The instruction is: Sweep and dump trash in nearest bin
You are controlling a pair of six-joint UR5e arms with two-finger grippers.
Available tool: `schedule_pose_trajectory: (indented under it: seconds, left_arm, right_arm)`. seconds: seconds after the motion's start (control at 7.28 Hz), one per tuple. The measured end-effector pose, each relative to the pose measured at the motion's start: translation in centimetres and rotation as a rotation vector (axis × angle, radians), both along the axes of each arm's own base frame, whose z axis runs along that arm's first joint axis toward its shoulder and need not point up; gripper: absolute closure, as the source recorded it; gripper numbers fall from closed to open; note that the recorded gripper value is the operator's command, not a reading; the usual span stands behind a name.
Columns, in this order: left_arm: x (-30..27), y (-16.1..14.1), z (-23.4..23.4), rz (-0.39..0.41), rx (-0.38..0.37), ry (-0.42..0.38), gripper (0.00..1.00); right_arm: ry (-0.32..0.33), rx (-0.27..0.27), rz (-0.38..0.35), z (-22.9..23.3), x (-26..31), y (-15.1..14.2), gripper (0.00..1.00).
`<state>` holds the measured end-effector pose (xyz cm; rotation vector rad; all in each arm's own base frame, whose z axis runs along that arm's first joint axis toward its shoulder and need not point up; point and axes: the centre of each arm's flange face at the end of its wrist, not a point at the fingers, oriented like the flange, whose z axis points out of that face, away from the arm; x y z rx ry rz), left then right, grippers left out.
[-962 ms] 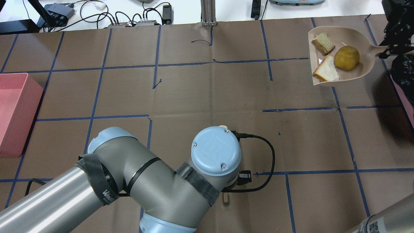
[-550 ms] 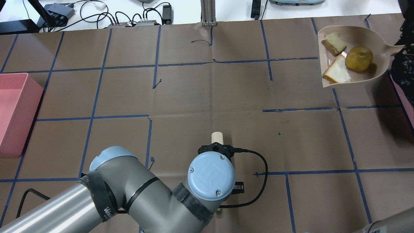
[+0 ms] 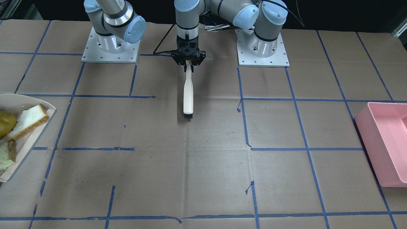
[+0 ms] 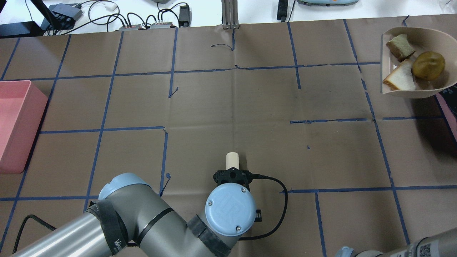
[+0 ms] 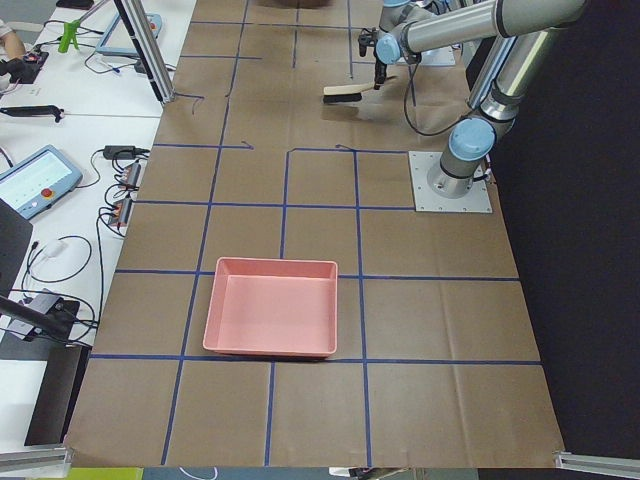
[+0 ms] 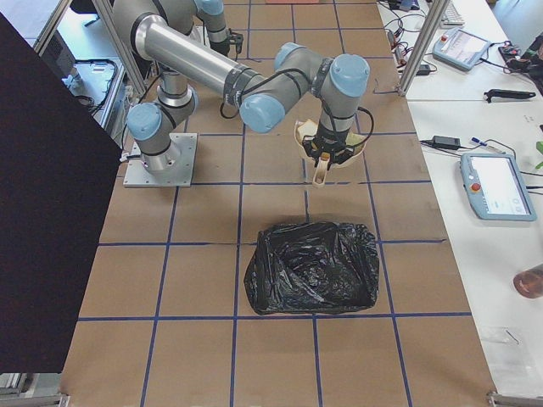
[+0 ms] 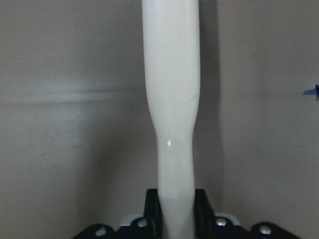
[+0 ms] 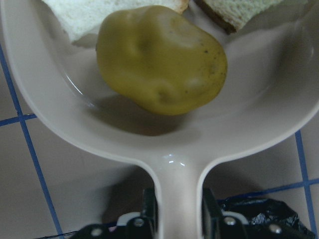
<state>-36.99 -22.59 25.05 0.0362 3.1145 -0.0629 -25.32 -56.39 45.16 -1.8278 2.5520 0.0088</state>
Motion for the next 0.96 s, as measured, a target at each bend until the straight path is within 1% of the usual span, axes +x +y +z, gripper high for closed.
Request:
schedule_pose_trajectory:
  seconds: [0.14,0.27,0.41,0.55,0.69,0.82,0.96]
  left_arm:
    - [0.0,0.1,-0.3,0.002,0.007,-0.002,1.00]
    - [-0.1,0.2,-0.5,0.002,0.014,-0.001,1.00]
    - [-0.2,0.3,-0.5,-0.001,0.014,0.002,0.90]
    - [-0.3,0.4,-0.5,-0.005,0.014,0.003,0.68]
    - [-0.3,0.4,-0.5,-0.007,0.014,0.002,0.49]
    - [-0.3,0.4,-0.5,-0.010,0.011,-0.001,0.44]
    - [-0.4,0.3,-0.5,-0.012,0.006,-0.002,0.43]
  right_arm:
    - [0.007,-0.008,-0.037,0.2,-2.9,1.2,0.98]
    - [0.023,-0.021,-0.059,0.3,-5.7,2.2,0.98]
    - [0.057,-0.034,-0.059,0.1,-8.2,2.9,0.98]
    - [0.092,-0.035,-0.051,-0.2,-10.6,3.5,0.98]
    - [0.125,-0.031,-0.025,-0.8,-13.1,3.9,0.98]
    - [0.155,-0.022,0.002,-1.5,-16.2,4.2,0.98]
    - [0.174,-0.015,0.010,-1.9,-19.8,5.0,0.98]
